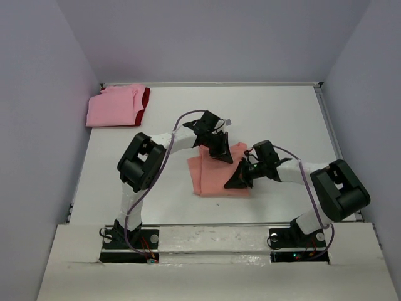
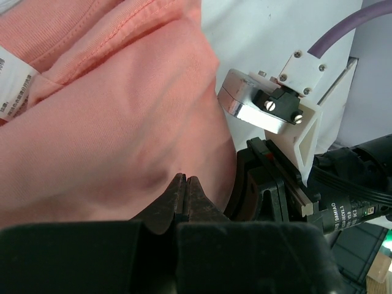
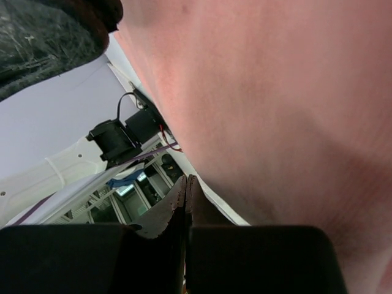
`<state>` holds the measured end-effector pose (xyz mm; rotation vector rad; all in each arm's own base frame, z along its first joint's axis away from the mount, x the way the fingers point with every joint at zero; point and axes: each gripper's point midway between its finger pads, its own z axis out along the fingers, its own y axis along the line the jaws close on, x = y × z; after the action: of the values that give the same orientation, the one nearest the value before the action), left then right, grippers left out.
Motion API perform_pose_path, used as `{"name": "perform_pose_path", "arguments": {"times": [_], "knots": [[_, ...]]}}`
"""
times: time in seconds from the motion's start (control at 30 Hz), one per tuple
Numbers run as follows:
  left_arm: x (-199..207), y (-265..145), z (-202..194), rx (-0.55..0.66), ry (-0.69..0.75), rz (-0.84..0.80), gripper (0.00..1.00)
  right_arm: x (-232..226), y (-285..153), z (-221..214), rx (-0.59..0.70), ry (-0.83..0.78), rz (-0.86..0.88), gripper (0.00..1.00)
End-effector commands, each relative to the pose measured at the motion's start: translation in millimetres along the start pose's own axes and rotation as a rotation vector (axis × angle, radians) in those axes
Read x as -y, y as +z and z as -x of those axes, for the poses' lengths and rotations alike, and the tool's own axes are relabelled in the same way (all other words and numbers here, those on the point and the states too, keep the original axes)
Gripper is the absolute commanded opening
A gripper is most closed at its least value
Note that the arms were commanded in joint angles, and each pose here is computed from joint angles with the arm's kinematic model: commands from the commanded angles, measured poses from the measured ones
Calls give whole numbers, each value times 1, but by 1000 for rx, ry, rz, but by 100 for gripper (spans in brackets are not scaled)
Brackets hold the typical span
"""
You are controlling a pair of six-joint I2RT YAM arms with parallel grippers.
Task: Fold and stack the t-shirts
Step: Fold the long partially folded tshirt into a neat square
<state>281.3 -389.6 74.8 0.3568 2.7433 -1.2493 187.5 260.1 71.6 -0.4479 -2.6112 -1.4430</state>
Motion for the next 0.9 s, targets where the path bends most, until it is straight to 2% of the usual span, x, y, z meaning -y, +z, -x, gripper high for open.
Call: {"name": "perform_pose_path", "arguments": {"times": [0.0, 0.2, 0.6, 0.87], "knots": [[10, -4, 5, 5, 33, -23, 0, -11, 4, -2, -4, -37, 33, 0], [4, 1, 4, -7, 23, -10, 0, 14, 12, -6, -26, -21, -24, 0], [5, 1, 10, -11, 33, 3, 0, 92, 23, -12, -114, 50, -314, 0], [3, 0, 12, -11, 33, 9, 0, 109, 20, -8, -113, 65, -431, 0]]}}
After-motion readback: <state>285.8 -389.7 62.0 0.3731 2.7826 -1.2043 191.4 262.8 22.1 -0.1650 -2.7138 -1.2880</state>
